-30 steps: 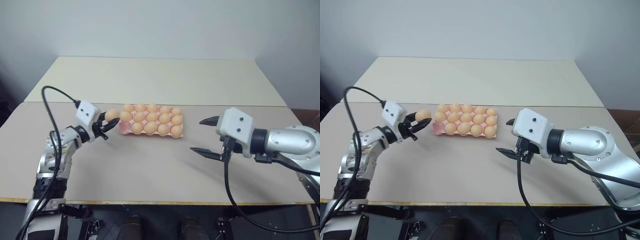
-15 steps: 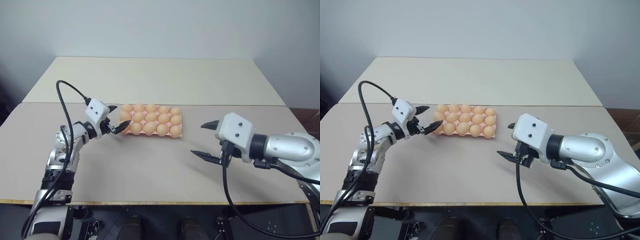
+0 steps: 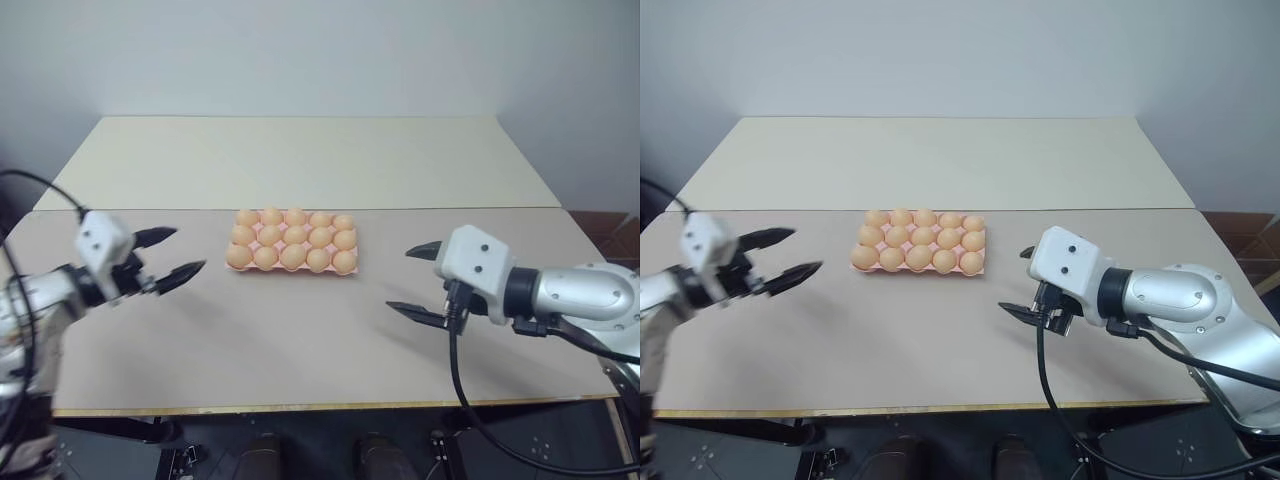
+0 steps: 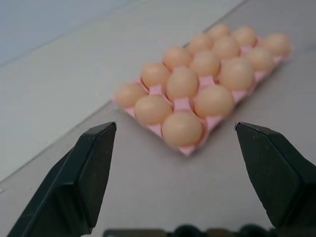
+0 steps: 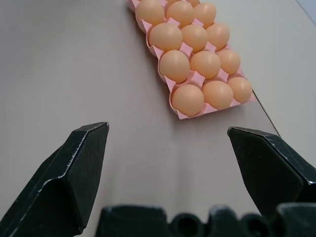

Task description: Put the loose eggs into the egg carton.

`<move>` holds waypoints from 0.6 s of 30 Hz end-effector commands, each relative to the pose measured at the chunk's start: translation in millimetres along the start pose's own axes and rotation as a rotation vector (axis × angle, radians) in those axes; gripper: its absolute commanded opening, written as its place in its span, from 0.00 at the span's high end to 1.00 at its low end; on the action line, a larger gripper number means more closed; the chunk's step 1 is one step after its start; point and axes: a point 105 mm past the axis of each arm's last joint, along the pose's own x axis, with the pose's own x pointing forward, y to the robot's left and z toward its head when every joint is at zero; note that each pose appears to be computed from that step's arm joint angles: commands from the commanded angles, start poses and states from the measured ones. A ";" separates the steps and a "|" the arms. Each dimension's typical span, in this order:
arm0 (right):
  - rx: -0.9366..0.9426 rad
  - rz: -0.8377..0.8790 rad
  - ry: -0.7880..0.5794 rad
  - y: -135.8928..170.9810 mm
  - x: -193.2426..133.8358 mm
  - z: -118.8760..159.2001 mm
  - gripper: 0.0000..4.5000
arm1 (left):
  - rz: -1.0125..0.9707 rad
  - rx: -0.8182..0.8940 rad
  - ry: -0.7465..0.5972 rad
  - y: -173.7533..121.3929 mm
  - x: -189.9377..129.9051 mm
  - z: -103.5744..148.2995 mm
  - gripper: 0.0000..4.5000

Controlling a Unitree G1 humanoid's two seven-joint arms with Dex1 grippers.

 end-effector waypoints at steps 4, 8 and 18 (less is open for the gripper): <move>-0.049 -0.009 -0.030 -18.1 -19.8 8.0 0.00 | 0.015 0.066 0.032 -0.2 -46.2 24.5 0.07; -0.053 0.020 -0.017 -24.1 -30.8 3.9 0.00 | -0.047 0.073 0.085 -16.3 -64.2 27.8 0.07; -0.073 0.056 0.002 -28.9 -36.7 -0.4 0.00 | -0.049 0.062 0.085 -22.8 -65.9 34.8 0.07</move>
